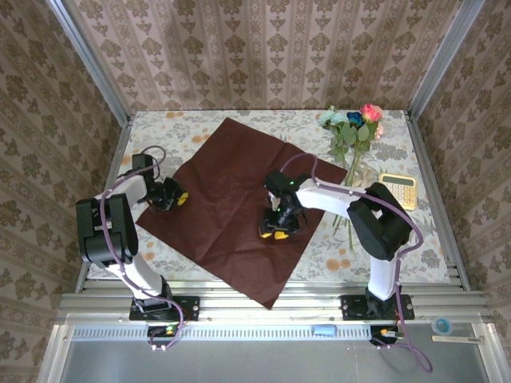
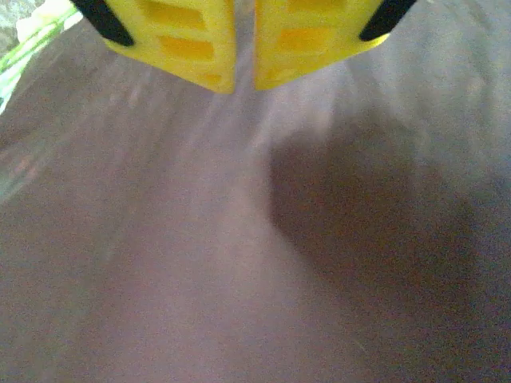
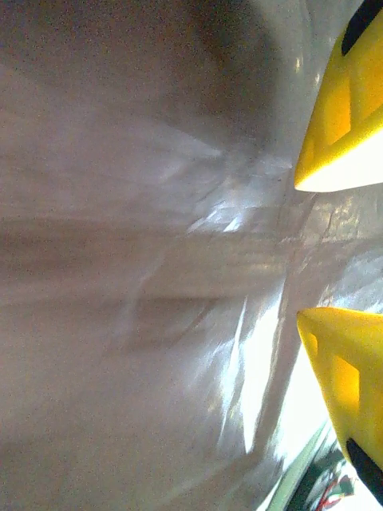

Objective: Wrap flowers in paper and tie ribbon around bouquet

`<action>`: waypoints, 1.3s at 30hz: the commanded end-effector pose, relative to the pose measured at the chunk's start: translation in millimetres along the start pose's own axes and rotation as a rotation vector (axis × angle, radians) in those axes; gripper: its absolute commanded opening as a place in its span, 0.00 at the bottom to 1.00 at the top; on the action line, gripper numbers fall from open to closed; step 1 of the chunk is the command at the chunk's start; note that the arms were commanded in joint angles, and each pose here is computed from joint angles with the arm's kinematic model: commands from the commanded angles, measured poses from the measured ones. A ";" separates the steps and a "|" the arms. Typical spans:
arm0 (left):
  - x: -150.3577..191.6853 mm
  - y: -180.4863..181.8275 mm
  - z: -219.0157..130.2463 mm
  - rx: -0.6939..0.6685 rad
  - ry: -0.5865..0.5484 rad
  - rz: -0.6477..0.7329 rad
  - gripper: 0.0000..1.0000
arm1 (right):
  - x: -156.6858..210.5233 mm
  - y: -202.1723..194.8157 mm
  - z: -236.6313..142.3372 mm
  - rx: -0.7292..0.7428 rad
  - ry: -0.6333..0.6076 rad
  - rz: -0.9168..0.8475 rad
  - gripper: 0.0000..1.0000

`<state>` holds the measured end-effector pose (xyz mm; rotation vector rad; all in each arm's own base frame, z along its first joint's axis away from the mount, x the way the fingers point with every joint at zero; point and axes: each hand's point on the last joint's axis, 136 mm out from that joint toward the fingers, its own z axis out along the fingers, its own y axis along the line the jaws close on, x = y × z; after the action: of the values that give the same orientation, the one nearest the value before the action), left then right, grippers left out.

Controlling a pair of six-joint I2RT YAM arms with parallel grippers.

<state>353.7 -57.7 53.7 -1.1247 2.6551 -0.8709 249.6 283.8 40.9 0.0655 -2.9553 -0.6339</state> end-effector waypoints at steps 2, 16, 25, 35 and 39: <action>62.3 -21.5 -0.9 0.036 0.114 0.005 0.16 | -35.1 -17.8 -34.0 0.010 -0.102 0.050 0.39; 39.5 15.3 44.6 -0.056 0.141 -0.035 0.09 | -21.1 -52.6 25.5 0.091 0.042 0.058 0.30; 5.5 10.5 33.1 -0.069 0.094 -0.032 0.07 | -17.5 -31.4 11.3 0.058 0.017 0.017 0.36; 61.4 -56.7 -2.8 0.004 0.064 0.131 0.20 | -76.9 -77.0 -129.3 0.035 -0.305 0.123 0.46; 126.1 -72.0 25.2 0.068 0.212 0.137 0.16 | -113.7 -149.5 -177.2 0.121 -0.439 0.289 0.41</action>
<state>341.6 -162.2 96.8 -0.8160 2.7332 -0.9875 378.3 134.5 129.7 -0.4106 -3.2850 -0.6721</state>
